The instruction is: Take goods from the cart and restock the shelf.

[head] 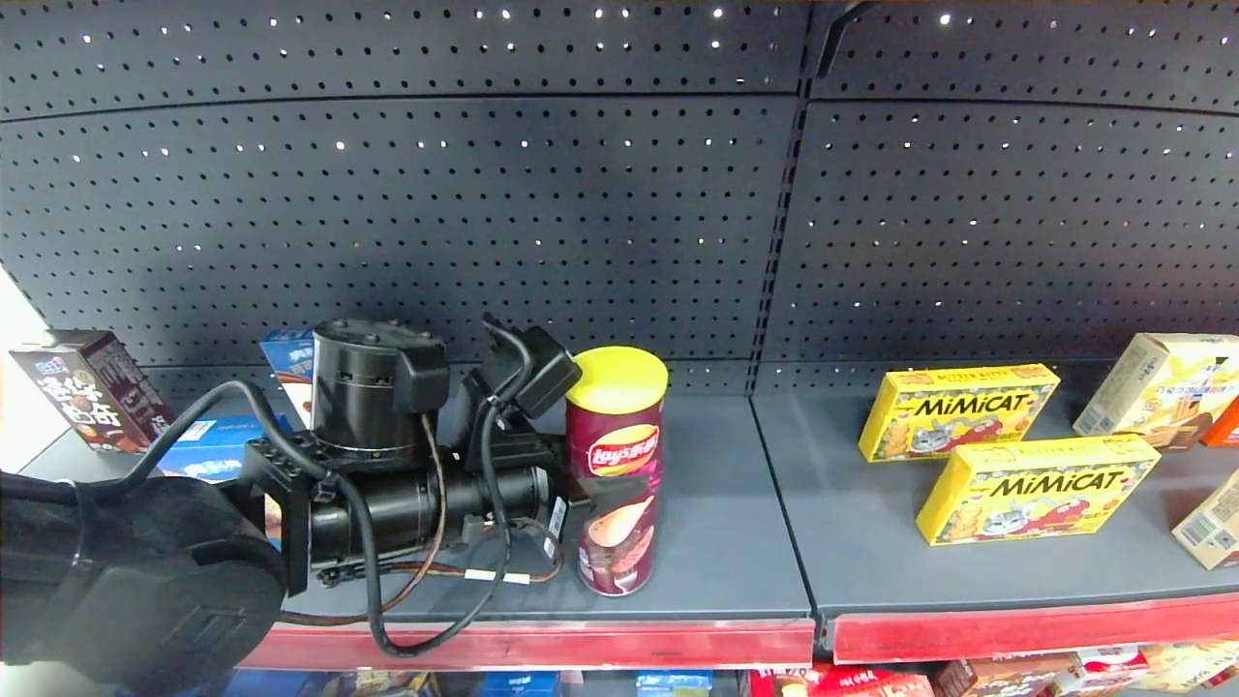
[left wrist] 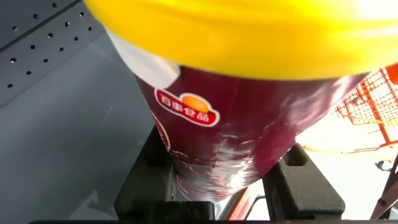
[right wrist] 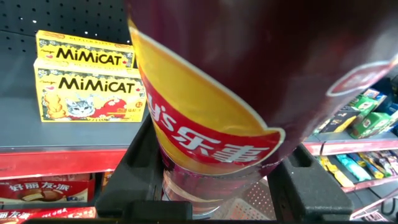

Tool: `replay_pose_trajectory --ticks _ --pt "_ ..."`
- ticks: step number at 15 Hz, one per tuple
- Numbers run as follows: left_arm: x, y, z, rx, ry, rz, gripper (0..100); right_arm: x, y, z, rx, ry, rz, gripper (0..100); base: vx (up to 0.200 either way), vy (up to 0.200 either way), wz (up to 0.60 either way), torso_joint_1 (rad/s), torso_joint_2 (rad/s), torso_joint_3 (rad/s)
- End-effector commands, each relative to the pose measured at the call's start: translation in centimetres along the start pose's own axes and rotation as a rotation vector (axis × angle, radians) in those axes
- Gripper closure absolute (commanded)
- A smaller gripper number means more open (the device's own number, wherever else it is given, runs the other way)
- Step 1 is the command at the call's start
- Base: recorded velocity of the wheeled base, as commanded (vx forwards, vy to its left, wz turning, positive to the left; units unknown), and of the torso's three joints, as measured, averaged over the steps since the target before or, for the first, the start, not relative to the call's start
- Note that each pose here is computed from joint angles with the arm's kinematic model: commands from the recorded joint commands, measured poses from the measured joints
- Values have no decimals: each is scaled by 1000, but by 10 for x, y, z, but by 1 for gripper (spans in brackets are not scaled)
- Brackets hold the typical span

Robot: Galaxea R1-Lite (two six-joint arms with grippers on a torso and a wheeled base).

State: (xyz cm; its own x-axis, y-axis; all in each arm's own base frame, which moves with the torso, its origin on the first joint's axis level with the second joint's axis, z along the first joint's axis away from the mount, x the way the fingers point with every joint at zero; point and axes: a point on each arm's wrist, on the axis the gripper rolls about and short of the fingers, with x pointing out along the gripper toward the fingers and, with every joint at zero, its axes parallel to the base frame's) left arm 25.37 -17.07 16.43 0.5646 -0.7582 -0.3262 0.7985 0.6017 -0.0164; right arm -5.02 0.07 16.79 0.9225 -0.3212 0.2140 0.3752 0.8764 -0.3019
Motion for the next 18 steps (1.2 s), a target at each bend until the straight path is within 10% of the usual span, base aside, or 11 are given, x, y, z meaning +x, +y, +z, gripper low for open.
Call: replay_pose_trajectory --ticks 1,10,11,18 --pt "4 2 -4 -7 15 2 100 0 0 0 -1 2 1 100 0 0 0 0 0 0" --pt "12 6 0 -13 0 3 100 0 0 0 -1 2 1 100 0 0 0 0 0 0" --pt "12 6 0 -32 -2 5 0 0 0 0 -1 2 -1 100 0 0 0 0 0 0" --pt "12 7 6 -58 -23 6 0 0 0 0 -1 4 0 100 0 0 0 0 0 0"
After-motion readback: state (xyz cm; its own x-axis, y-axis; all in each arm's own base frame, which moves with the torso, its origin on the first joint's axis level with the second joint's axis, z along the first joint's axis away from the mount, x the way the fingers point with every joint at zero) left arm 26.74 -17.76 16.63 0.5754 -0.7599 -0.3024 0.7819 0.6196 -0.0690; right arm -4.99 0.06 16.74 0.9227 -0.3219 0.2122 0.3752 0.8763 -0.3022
